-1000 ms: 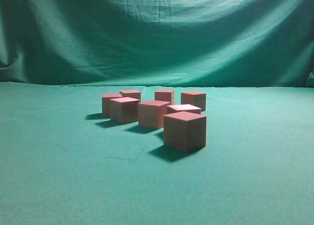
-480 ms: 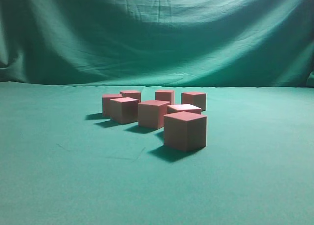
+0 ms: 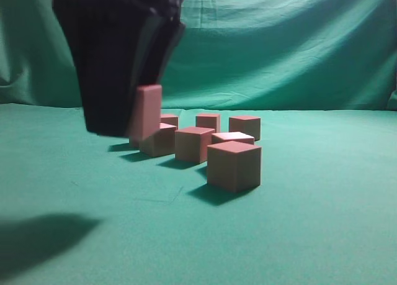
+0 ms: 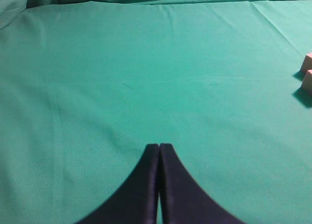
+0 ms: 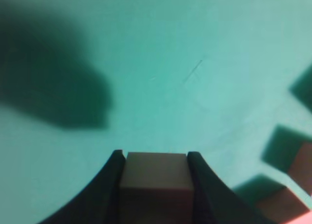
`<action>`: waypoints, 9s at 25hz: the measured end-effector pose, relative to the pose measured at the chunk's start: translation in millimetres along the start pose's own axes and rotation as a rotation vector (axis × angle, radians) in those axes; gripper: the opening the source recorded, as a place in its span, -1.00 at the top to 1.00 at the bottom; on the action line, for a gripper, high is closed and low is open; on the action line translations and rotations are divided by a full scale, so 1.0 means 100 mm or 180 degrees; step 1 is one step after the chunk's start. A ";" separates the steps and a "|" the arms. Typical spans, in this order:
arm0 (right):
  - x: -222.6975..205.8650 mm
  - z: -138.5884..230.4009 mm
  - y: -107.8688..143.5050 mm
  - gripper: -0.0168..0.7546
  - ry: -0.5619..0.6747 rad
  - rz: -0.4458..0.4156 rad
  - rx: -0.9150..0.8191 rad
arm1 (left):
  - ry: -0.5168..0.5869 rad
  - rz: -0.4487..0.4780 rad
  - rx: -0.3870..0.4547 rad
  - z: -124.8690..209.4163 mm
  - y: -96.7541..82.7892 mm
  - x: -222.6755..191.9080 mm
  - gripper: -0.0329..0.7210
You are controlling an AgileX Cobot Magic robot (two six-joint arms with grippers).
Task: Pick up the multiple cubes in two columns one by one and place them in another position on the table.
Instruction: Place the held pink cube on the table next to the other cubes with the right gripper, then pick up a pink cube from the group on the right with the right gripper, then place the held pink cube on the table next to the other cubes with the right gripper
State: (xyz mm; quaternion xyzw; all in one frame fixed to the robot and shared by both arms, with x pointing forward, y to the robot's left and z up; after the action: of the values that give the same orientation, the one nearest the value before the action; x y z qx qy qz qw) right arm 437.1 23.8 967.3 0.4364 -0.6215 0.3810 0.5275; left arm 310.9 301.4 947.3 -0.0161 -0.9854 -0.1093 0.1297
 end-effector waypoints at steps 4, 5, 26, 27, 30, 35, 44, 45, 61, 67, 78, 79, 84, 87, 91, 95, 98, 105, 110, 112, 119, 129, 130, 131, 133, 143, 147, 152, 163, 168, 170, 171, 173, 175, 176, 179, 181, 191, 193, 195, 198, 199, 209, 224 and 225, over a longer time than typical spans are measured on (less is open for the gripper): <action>-0.10 0.01 -0.11 0.28 0.0050 0.0002 -0.0019 | 0.0000 0.0000 0.0000 0.00 0.00 0.00 0.91; -0.11 0.01 -0.14 0.28 0.0039 0.0014 -0.0025 | 0.0000 0.0000 0.0000 0.00 0.00 0.00 0.91; -0.36 0.06 -0.26 0.28 0.0109 0.0018 0.0125 | 0.0000 0.0000 0.0000 0.00 0.00 0.00 0.91; -0.37 0.07 -0.25 0.28 0.0128 0.0002 0.0118 | 0.0000 0.0000 0.0000 0.00 0.00 0.00 0.91; -0.43 0.11 -0.23 0.28 0.0125 -0.0029 0.0090 | 0.0000 0.0000 0.0000 0.00 0.00 0.00 0.91; -0.45 0.11 -0.23 0.28 0.0093 -0.0022 0.0098 | 0.0000 0.0000 0.0000 0.00 0.00 0.00 0.91; -0.45 0.09 -0.25 0.28 0.0029 0.0030 0.0123 | 0.0000 0.0000 0.0000 0.00 0.00 0.00 0.91; -0.45 0.09 -0.25 0.28 0.0031 0.0036 0.0127 | 0.0000 0.0000 0.0000 0.00 0.00 0.00 0.91; -0.45 0.10 -0.26 0.28 0.0069 0.0054 0.0190 | 0.0000 0.0000 0.0000 0.00 0.00 0.00 0.91; -0.45 0.10 -0.26 0.16 0.0067 0.0050 0.0186 | 0.0000 0.0000 -0.0005 0.00 0.00 0.00 0.91; -0.45 0.10 -0.24 -0.18 0.0052 0.0006 0.0115 | 0.0000 0.0000 -0.0005 0.00 0.00 0.00 0.91; -0.45 0.10 -0.24 -0.28 0.0052 0.0006 0.0115 | 0.0000 0.0000 -0.0005 0.00 0.00 0.00 0.91; -0.42 0.09 -0.24 -0.62 0.0039 0.0008 0.0114 | 0.0000 0.0000 -0.0005 0.00 0.00 0.00 0.91; -0.33 0.09 -0.24 -0.62 -0.0016 0.0036 0.0124 | 0.0000 0.0000 -0.0005 0.00 0.00 0.00 0.91; -0.03 0.00 -0.26 -0.62 -0.0212 0.0100 0.0122 | 0.0000 0.0000 -0.0005 0.00 0.00 0.00 0.91; 0.45 -0.17 -0.29 -0.62 -0.0575 0.0201 0.0019 | 0.0000 0.0000 -0.0005 0.00 0.00 0.00 0.91; 0.89 -0.23 -0.32 -0.47 -0.0822 0.0301 -0.0108 | 0.0000 0.0000 -0.0005 0.00 0.00 0.00 0.91; 1.71 0.13 -0.64 -0.38 -0.0916 0.1093 -0.0701 | 0.0000 0.0000 -0.0005 0.00 0.00 0.00 0.91; 1.96 0.72 -1.37 -0.42 -0.0800 0.1542 -0.1755 | 0.0000 0.0000 -0.0005 0.00 0.00 0.00 0.91; 1.97 1.04 -1.70 -0.42 -0.0716 0.1638 -0.2308 | 0.0000 0.0000 -0.0005 0.00 0.00 0.00 0.91; 1.55 2.16 -2.53 -0.42 -0.0630 0.1385 -0.3897 | 0.0000 0.0000 -0.0005 0.00 0.00 0.00 0.91; 0.62 2.56 -3.18 -0.42 -0.0573 0.1059 -0.4506 | 0.0000 0.0000 -0.0005 0.00 0.00 0.00 0.91; 0.55 2.56 -3.23 -0.42 -0.0615 0.1056 -0.4513 | 0.0000 0.0000 -0.0005 0.00 0.00 0.00 0.91; 0.46 2.55 -3.26 -0.42 -0.0632 0.1048 -0.4520 | 0.0000 0.0000 -0.0005 0.00 0.00 0.00 0.91; 0.35 2.55 -3.34 -0.42 -0.0711 0.1089 -0.4509 | 0.0000 0.0000 -0.0005 0.00 0.00 0.00 0.91; -0.14 2.58 -3.49 -0.42 -0.0674 0.1060 -0.4519 | 0.0000 0.0000 -0.0005 0.00 0.00 0.00 0.91; -0.16 2.57 -3.52 -0.42 -0.0748 0.1105 -0.4505 | 0.0000 0.0000 -0.0005 0.00 0.00 0.00 0.91; -0.22 2.57 -3.53 0.10 -0.0730 0.1078 -0.4522 | 0.0000 0.0000 -0.0005 0.00 0.00 0.00 0.91; 0.02 2.47 -3.55 0.27 -0.0778 0.0856 -0.4689 | 0.0000 0.0000 -0.0005 0.00 0.00 0.00 0.91; 0.77 2.11 -3.43 0.27 -0.1203 0.0919 -0.4412 | 0.0000 0.0000 -0.0005 0.00 0.00 0.00 0.91; 1.06 1.88 -3.26 0.27 -0.1352 0.0933 -0.4183 | 0.0000 0.0000 -0.0005 0.00 0.00 0.00 0.91; 1.20 1.77 -3.14 0.27 -0.1412 0.0914 -0.4074 | 0.0000 0.0000 -0.0005 0.00 0.00 0.00 0.91; 1.40 1.55 -2.91 0.27 -0.1476 0.0857 -0.3870 | 0.0000 0.0000 -0.0005 0.00 0.00 0.00 0.91; 1.55 1.33 -2.64 0.27 -0.1498 0.0764 -0.3636 | 0.0000 0.0000 -0.0005 0.00 0.00 0.00 0.91; 1.59 1.25 -2.51 0.27 -0.1466 0.0708 -0.3531 | 0.0000 0.0000 -0.0005 0.00 0.00 0.00 0.91; 1.66 0.94 -2.10 0.27 -0.1366 0.0509 -0.3169 | 0.0000 0.0000 -0.0005 0.00 0.00 0.00 0.91; 1.61 0.70 -1.80 0.27 -0.1238 0.0350 -0.2874 | 0.0000 0.0000 -0.0005 0.00 0.00 0.00 0.91; 1.11 -0.20 -0.48 0.27 -0.0819 -0.0133 -0.1486 | 0.0000 0.0000 -0.0005 0.00 0.00 0.00 0.91; 0.92 -0.30 -0.31 0.27 -0.0661 -0.0193 -0.1341 | 0.0000 0.0000 -0.0005 0.00 0.00 0.00 0.91; 0.75 -0.36 -0.18 0.27 -0.0494 -0.0235 -0.1223 | 0.0000 0.0000 -0.0005 0.00 0.00 0.00 0.91; 0.49 -0.42 -0.04 0.27 -0.0260 -0.0277 -0.1116 | 0.0000 0.0000 -0.0005 0.00 0.00 0.00 0.91; 0.42 -0.44 -0.01 0.27 -0.0201 -0.0285 -0.1103 | 0.0000 0.0000 -0.0005 0.00 0.00 0.00 0.91; -0.01 -0.54 -0.13 0.27 -0.0147 0.0013 -0.1515 | 0.0000 0.0000 -0.0005 0.00 0.00 0.00 0.91; -0.34 -0.52 -0.21 0.27 0.0051 0.0247 -0.2034 | 0.0000 0.0000 -0.0005 0.00 0.00 0.00 0.91; -0.36 -0.52 -0.21 0.27 0.0064 0.0254 -0.2055 | 0.0000 0.0000 -0.0005 0.00 0.00 0.00 0.91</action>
State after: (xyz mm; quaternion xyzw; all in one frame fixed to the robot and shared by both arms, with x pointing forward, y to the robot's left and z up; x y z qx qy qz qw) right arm 476.2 70.5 939.6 0.2180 -0.7215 0.1889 0.6294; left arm 310.9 301.4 947.3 -0.0162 -0.9853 -0.1100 0.1297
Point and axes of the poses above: a point on each arm's last joint axis where the gripper is mounted, x pointing back along that axis away from the gripper, y along the wrist's bending axis when the last joint is at zero, z = x × y, the point moved 2 cm from there along -x, pointing out along that axis toward the gripper, and after that the axes turned 11 degrees about -x, right-handed, at the moved point
